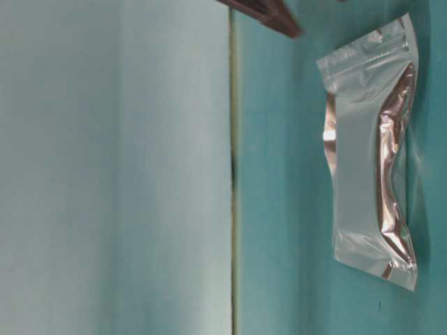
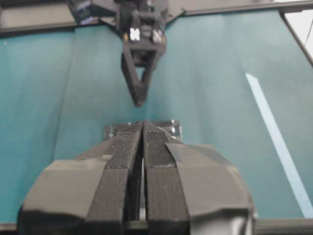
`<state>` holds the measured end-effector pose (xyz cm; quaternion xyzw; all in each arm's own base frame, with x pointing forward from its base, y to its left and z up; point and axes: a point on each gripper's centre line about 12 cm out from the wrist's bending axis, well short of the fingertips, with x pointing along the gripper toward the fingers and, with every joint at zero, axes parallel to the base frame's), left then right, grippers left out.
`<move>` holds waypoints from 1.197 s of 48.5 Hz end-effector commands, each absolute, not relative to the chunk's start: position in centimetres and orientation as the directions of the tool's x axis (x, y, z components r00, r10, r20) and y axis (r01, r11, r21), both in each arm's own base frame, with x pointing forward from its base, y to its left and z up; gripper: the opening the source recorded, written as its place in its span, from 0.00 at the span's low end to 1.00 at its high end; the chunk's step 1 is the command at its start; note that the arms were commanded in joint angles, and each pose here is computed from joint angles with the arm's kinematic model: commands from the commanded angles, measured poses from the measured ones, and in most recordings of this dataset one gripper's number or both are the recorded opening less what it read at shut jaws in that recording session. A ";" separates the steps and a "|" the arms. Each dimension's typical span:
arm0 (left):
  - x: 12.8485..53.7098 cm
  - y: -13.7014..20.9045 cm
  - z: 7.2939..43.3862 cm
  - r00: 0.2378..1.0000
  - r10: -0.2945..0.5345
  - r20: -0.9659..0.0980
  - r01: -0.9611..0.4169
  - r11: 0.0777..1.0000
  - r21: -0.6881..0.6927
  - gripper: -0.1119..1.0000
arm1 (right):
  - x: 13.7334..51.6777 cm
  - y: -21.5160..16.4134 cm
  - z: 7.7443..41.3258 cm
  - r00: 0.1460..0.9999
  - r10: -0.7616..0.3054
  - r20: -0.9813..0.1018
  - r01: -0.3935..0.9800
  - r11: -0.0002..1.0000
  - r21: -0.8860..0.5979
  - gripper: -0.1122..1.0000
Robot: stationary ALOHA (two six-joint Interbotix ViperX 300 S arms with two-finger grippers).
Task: Hand over the silver zip bag and make it stand upright.
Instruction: 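Lower the right gripper onto the bag's right edge and close it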
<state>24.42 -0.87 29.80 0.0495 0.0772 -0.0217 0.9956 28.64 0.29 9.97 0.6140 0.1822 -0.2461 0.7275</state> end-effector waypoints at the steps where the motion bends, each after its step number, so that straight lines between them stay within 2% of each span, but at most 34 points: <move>1: 24.6 -1.0 30.9 0.991 -0.039 -0.125 0.051 0.994 0.096 0.09 | 29.9 0.6 9.5 0.820 -0.133 -0.556 0.571 0.128 0.811 0.91; 34: 24.6 -1.0 30.7 0.991 -0.039 -0.130 0.051 0.994 0.094 0.09 | 33.5 0.7 7.2 0.800 -0.141 -0.584 0.599 0.129 0.790 0.91; 58: 24.5 -0.9 30.4 0.990 -0.037 -0.139 0.050 0.994 0.092 0.09 | 33.6 0.1 6.5 0.777 -0.150 -0.611 0.628 0.112 0.771 0.90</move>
